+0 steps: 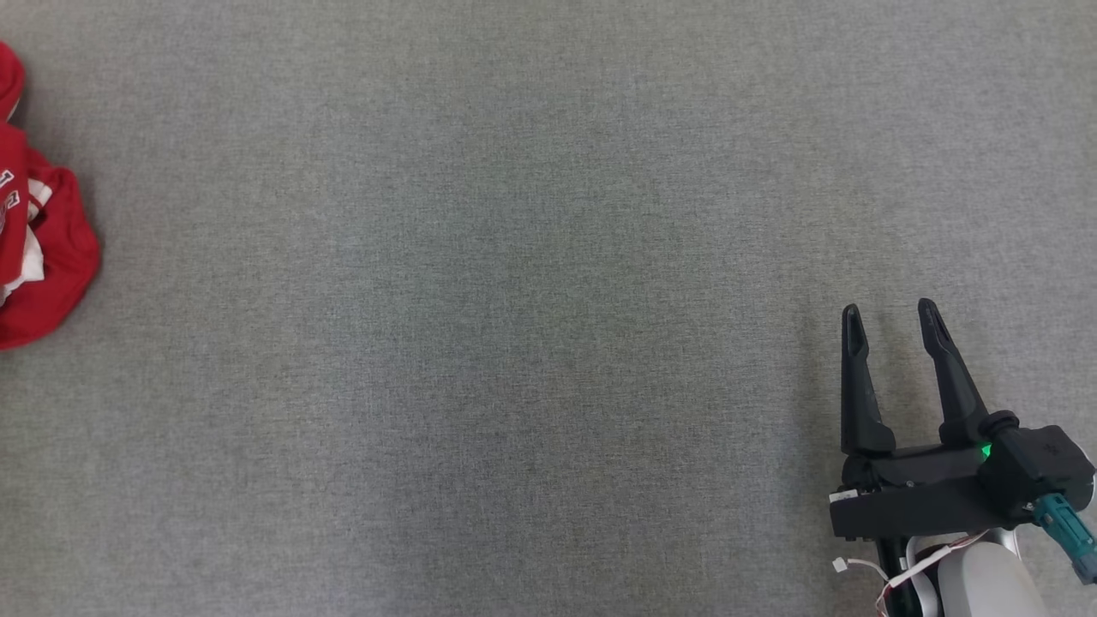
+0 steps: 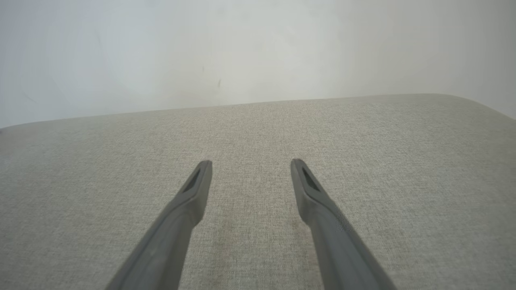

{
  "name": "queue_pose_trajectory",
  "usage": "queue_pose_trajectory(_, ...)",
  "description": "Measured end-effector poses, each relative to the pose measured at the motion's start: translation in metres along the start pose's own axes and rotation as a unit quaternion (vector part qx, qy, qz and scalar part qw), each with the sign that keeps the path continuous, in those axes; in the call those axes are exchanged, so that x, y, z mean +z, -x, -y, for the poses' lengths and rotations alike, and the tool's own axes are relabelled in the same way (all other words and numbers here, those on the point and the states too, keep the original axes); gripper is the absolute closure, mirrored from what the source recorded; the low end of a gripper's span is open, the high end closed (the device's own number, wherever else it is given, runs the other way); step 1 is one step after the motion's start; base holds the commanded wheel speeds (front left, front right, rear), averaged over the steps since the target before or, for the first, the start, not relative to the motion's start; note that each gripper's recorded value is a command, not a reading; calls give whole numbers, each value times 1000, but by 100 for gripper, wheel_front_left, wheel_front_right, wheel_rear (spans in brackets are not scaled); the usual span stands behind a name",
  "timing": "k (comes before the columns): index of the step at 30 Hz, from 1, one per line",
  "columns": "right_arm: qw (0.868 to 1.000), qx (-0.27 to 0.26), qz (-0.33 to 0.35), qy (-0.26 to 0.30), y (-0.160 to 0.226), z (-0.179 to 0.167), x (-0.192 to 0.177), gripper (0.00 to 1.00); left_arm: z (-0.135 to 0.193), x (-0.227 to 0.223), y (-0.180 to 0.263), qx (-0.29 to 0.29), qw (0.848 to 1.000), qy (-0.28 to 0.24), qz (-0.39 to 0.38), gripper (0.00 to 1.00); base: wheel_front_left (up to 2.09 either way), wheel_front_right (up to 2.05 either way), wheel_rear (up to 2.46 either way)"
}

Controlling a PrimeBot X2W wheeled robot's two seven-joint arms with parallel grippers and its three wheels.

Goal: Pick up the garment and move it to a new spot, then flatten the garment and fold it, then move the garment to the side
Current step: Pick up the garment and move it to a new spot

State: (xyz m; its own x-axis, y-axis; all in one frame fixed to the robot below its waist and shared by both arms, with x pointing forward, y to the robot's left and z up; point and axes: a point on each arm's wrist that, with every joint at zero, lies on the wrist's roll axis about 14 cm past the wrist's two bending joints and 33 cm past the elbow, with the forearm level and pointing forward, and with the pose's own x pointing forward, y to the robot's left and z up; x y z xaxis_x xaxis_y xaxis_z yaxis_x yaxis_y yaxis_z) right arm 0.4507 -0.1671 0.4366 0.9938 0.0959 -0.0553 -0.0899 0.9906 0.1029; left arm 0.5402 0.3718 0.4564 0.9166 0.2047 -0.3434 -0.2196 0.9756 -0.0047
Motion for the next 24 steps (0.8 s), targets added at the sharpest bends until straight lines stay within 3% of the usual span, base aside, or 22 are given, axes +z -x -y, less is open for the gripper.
queue_pose_trajectory(5,1000,-3,3,1,2,2,3,0,11,-23,-3,-13,999,7,-47,0,0,0,0)
queue_pose_trajectory(6,1000,-3,4,1,3,2,4,0,15,-26,-3,-18,998,9,-53,71,0,0,0)
queue_pose_trajectory(7,1000,-4,5,2,4,3,5,0,17,-28,-4,-20,998,7,-58,100,0,0,0)
queue_pose_trajectory(15,1000,-11,12,4,9,7,13,0,16,-18,-2,-18,999,7,-38,100,0,0,0)
queue_pose_trajectory(24,1000,-2,26,-8,17,-2,25,0,10,84,15,-2,990,-46,130,100,0,0,0)
